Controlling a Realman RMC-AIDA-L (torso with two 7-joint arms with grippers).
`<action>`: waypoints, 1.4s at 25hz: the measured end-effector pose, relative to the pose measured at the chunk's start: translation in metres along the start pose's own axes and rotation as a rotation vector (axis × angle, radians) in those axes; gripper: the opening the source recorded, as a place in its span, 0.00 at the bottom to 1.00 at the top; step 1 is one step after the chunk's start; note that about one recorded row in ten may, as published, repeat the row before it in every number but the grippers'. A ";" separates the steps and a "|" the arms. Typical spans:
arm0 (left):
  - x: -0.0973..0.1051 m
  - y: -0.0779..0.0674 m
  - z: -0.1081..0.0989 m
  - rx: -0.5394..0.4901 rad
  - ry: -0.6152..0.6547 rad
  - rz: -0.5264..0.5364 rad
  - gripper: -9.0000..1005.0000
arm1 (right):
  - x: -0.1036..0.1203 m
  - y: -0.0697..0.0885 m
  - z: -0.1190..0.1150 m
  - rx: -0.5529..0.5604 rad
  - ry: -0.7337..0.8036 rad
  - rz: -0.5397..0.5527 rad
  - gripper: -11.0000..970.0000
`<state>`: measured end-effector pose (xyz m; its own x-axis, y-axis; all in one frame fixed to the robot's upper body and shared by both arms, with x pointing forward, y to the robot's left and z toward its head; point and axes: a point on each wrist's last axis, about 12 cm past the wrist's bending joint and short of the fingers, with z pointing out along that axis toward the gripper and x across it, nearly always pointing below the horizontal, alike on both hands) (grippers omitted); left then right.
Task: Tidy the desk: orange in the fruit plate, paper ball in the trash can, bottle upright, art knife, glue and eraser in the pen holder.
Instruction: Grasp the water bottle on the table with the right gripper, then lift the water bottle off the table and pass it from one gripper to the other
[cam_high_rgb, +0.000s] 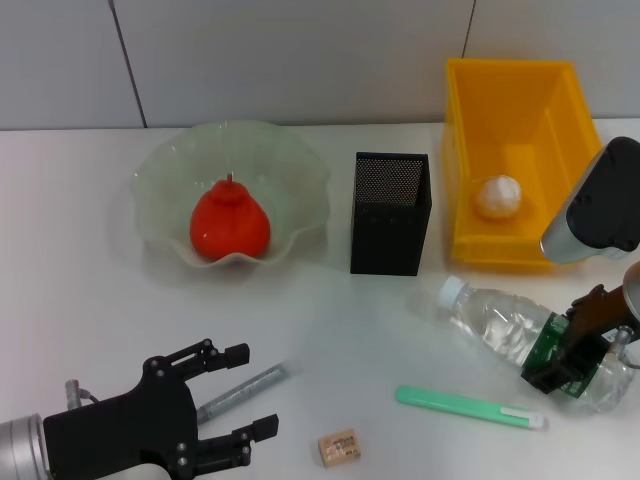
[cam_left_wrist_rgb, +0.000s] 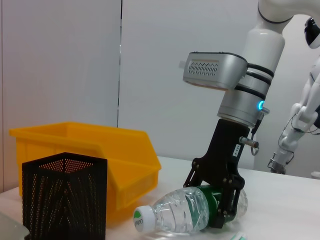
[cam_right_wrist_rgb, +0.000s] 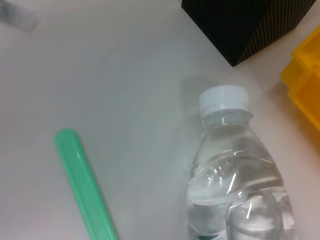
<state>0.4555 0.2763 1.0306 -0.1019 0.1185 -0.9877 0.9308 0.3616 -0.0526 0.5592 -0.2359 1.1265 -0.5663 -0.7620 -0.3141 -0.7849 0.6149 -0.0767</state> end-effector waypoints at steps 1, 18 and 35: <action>0.000 0.000 0.000 0.000 0.000 0.000 0.78 | 0.000 0.000 0.001 -0.001 0.002 0.001 0.79; 0.001 -0.001 0.000 -0.001 0.000 -0.002 0.78 | 0.004 0.005 0.008 -0.019 -0.012 -0.010 0.79; -0.002 0.002 0.002 0.006 -0.003 0.008 0.78 | 0.016 0.001 -0.023 -0.119 -0.230 0.026 0.79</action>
<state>0.4581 0.2747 1.0322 -0.0936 0.1185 -0.9885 0.9336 0.3554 -0.0458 0.5437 -0.2525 1.1436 -0.5251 -0.6716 -0.5227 -0.8026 0.5950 0.0419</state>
